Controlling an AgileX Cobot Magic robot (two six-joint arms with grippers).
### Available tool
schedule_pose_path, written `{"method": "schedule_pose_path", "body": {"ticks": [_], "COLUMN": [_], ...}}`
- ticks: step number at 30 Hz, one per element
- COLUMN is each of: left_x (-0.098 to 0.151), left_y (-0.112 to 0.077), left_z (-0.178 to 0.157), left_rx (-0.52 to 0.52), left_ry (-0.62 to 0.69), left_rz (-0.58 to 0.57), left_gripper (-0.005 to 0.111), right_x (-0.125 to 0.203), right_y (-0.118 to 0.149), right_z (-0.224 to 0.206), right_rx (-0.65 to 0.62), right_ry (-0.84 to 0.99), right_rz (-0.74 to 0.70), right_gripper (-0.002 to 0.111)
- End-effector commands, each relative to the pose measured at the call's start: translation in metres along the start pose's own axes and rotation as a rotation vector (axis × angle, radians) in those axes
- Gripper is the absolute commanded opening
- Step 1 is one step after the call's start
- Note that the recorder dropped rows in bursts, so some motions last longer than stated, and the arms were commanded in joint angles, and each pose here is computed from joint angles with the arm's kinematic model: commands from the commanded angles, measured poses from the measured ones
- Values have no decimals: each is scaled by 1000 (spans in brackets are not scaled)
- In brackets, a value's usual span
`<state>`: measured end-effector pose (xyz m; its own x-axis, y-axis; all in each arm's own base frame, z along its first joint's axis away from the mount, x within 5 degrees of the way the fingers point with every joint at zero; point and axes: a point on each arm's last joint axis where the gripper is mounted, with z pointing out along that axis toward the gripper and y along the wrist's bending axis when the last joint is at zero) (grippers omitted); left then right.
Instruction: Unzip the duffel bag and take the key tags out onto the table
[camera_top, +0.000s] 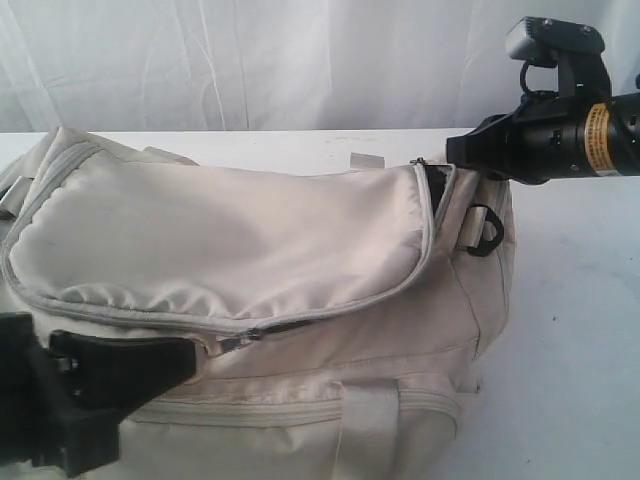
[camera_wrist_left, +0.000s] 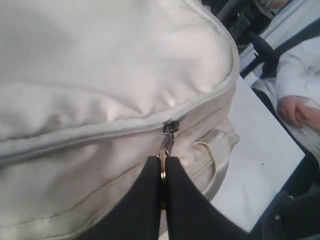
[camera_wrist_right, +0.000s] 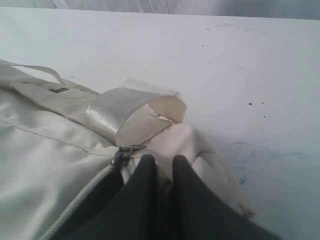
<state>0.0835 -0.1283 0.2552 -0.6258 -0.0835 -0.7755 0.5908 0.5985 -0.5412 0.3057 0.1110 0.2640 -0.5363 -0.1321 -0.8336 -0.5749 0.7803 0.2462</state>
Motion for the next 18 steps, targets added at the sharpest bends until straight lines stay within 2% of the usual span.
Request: {"method": "schedule_pose_path", "body": {"ticks": [1, 12, 18], "left_x": [1, -5, -4], "left_y": [12, 42, 50], "left_z": [-21, -58, -73], "left_rx": [-56, -284, -361], "left_ry": [-105, -337, -372], "left_rz": [-43, -151, -175], "left_gripper": [0, 0, 0], "right_x": [-8, -8, -8], "right_y": [-9, -10, -11], "right_z": [-3, -3, -4], "right_rx": [81, 99, 107], "right_ry": [-44, -49, -51], "right_rz": [22, 41, 41], "right_gripper": [0, 0, 0]}}
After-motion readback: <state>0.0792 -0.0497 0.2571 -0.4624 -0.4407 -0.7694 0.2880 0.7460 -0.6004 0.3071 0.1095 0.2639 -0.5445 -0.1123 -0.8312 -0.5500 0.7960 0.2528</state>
